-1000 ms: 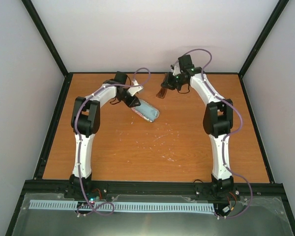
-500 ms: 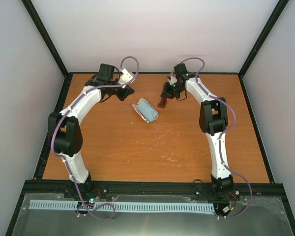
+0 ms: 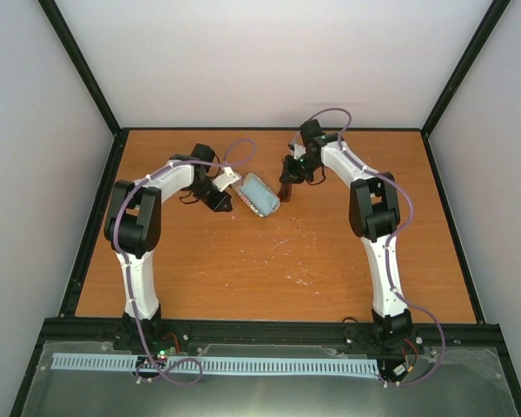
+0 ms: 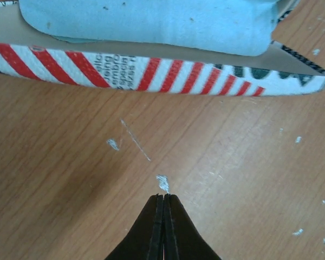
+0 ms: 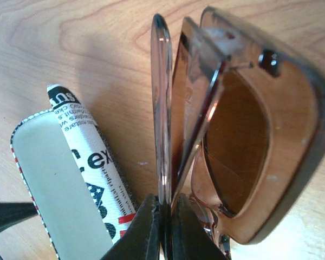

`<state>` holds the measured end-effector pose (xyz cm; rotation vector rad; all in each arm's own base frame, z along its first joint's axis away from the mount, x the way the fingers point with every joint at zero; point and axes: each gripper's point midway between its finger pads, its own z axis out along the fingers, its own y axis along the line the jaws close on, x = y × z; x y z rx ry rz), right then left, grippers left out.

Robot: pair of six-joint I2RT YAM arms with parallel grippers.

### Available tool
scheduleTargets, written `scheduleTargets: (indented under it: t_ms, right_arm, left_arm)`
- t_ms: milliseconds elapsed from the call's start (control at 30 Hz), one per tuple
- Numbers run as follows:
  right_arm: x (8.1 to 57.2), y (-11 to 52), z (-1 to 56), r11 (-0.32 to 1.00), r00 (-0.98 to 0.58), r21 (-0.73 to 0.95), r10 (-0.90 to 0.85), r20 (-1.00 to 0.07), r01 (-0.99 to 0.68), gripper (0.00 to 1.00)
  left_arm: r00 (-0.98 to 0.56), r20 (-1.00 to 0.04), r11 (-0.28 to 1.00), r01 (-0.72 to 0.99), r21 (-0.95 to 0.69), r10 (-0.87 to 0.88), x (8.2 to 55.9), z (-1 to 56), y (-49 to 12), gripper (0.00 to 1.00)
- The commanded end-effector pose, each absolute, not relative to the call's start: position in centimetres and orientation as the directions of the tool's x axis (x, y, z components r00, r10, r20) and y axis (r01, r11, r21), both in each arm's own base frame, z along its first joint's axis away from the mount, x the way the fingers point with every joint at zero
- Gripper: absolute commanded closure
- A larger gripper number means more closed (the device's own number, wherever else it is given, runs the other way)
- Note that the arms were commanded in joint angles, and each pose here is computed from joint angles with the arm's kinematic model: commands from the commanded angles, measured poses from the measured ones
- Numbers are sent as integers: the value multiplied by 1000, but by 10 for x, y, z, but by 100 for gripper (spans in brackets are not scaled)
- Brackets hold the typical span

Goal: Organize the sunglasses
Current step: Adjust the sunglasses case at the center of the board, then place the sunglasses in the sunglasses case.

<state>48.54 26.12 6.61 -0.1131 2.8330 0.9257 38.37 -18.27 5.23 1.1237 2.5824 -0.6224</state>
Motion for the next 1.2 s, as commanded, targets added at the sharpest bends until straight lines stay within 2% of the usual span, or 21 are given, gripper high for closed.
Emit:
scheduleTargets:
  t_ms: [0,400,533,733,1000,1167]
  right_arm:
    - [479,269,93,794,-973,582,-48,-225,-174,97]
    - [463,260,110,829,-973,529,-73,-220,-182,97]
    - [464,253,135,845,-962,493,-84,-260,-207,97]
    - [457,274,180,764,-938,576,-112,-327,-292,97]
    - [438,307,171,715,-939,615,-185,-290,-331,97]
    - [431,319,154,714,-952,631,-200,-231,-303,97]
  left_arm:
    - [-654,-398,598,754,-272,644,400,56,-186,95]
    - [-639,-443,603,760,-242,629,445,41,-202,93]
    - [-632,-457,600,764,-237,625,450,41,-205,93]
    - [-627,-489,603,764,-230,606,461,47,-210,92]
    - [-626,-530,609,757,-237,572,476,57,-218,92]
    - [-625,-543,612,755,-236,561,479,61,-220,91]
